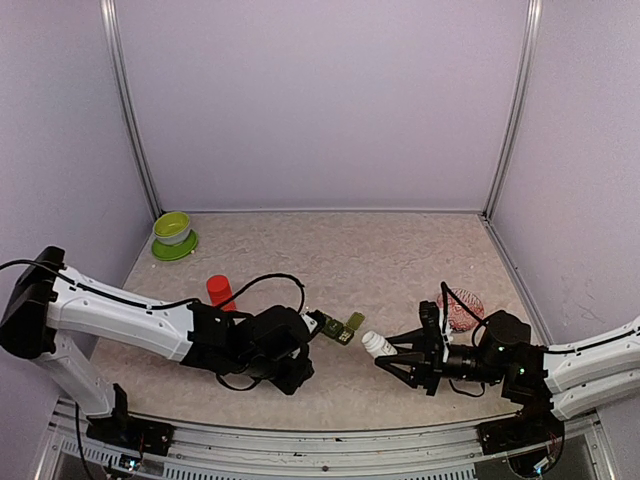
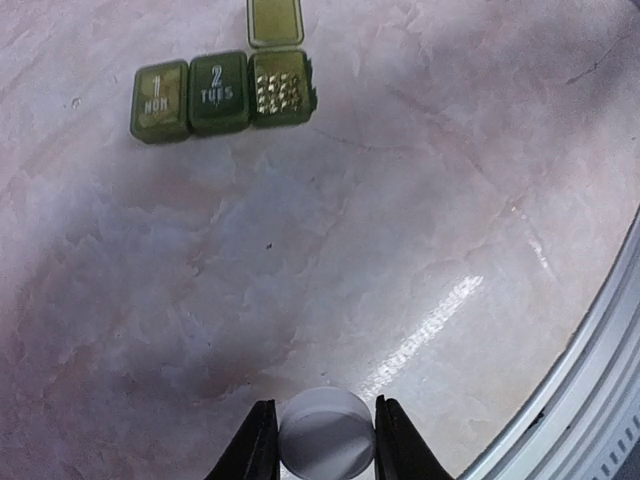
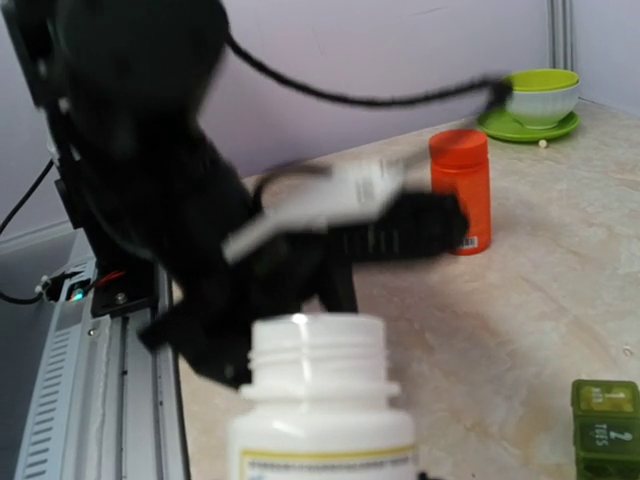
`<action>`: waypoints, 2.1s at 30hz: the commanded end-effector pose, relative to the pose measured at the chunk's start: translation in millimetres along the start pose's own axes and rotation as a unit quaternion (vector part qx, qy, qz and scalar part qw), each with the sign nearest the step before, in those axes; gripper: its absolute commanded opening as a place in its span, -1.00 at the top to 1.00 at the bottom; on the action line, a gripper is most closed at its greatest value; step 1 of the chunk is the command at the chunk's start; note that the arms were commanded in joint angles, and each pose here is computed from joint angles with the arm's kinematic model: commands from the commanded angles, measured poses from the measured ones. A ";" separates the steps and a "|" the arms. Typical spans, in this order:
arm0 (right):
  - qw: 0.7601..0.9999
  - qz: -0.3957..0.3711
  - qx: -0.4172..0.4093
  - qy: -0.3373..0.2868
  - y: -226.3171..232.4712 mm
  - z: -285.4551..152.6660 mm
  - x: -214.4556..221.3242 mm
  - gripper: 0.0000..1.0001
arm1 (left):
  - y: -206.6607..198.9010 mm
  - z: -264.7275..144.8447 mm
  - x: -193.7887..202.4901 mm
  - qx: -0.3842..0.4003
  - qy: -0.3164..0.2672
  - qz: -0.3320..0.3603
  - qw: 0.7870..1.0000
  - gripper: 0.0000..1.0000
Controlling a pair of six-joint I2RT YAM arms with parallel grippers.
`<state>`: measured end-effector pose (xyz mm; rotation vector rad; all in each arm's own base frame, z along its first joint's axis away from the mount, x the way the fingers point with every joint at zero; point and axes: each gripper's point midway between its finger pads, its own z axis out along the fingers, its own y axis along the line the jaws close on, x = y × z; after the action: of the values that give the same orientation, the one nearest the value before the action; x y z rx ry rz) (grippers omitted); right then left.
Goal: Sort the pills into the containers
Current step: Pick up the lid of the pill bottle from the center of the board, then close the lid of the pill bottle.
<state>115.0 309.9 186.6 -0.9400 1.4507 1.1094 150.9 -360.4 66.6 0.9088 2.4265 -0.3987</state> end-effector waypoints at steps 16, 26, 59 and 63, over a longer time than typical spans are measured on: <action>0.998 -0.038 -0.048 0.004 19.4 29.1 -8.3 0.57 | -55.9 -115.5 -101.2 0.245 -0.217 -0.052 0.943 0.38; 0.997 -0.067 -0.041 0.005 25.2 40.8 -18.7 0.56 | -82.7 -127.5 -100.7 0.328 -0.211 -0.046 0.920 0.37; 0.993 -0.118 0.000 0.000 22.0 33.2 -25.5 0.59 | -78.2 -91.1 -87.7 0.332 -0.136 -0.080 0.930 0.44; 0.994 -0.109 -0.002 -0.013 24.0 31.9 -32.8 0.59 | -83.2 -92.6 -87.3 0.342 -0.139 -0.064 0.927 0.35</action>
<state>105.2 345.3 180.5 -1.1473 1.3956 0.9243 120.2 -424.0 205.4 0.8379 2.0747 -1.3821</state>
